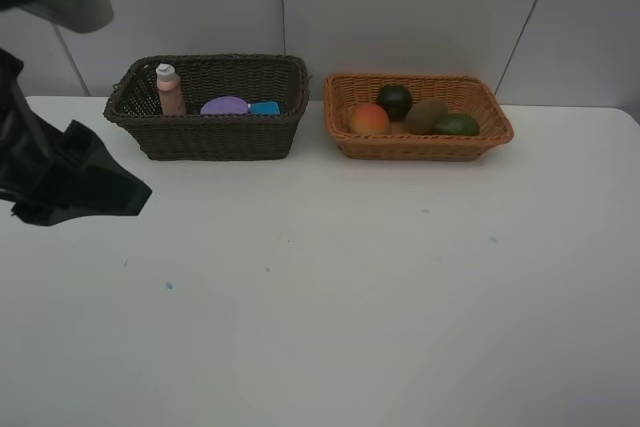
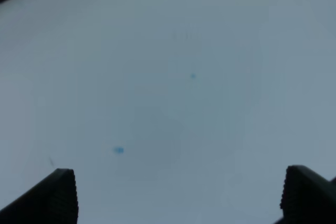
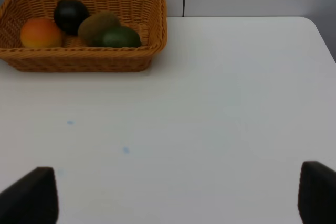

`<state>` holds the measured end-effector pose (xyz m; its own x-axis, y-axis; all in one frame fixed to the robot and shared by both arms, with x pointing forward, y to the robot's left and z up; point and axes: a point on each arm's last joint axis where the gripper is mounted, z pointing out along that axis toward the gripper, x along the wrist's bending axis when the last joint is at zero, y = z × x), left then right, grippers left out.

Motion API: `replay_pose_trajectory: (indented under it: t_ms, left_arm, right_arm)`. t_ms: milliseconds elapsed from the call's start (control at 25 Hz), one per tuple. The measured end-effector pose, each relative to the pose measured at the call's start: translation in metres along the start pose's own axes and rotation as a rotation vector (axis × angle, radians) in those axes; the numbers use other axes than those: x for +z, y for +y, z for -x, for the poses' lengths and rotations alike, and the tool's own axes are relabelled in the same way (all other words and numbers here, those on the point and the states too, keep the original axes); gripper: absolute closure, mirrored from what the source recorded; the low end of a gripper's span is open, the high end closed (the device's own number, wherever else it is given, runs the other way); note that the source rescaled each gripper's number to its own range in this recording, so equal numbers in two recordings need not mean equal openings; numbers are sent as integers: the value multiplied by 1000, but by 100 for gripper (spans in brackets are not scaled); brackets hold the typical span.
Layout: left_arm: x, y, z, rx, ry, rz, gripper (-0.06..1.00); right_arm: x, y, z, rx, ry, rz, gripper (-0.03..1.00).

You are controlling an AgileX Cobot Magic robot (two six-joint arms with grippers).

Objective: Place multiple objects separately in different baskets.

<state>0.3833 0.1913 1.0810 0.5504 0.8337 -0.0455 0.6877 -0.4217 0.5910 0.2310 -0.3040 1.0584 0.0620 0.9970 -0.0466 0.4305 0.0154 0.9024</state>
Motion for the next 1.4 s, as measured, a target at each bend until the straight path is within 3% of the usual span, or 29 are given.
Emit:
replay_pose_trajectory:
  t_ms: [240,480,880,1160,1400]
  left_arm:
    - [-16,-31,-2,-8,2,-94,-5]
    - [-29,-49,-7,-51,15,-67,-5]
    - [-59,-100,-23,-233,121,124,-5]
    - [-68,-133,-22,-294,221,257,-5]
    - [-76,-151,-16,-316,263,365,-5]
  right_arm:
    - [0,0,0,0,0,0,-3]
    - [0,0,0,0,0,0,-3]
    - [0,0,0,0,0,0,-3]
    - [0,0,0,0,0,0,-3]
    - [0,0,0,0,0,0,-3]
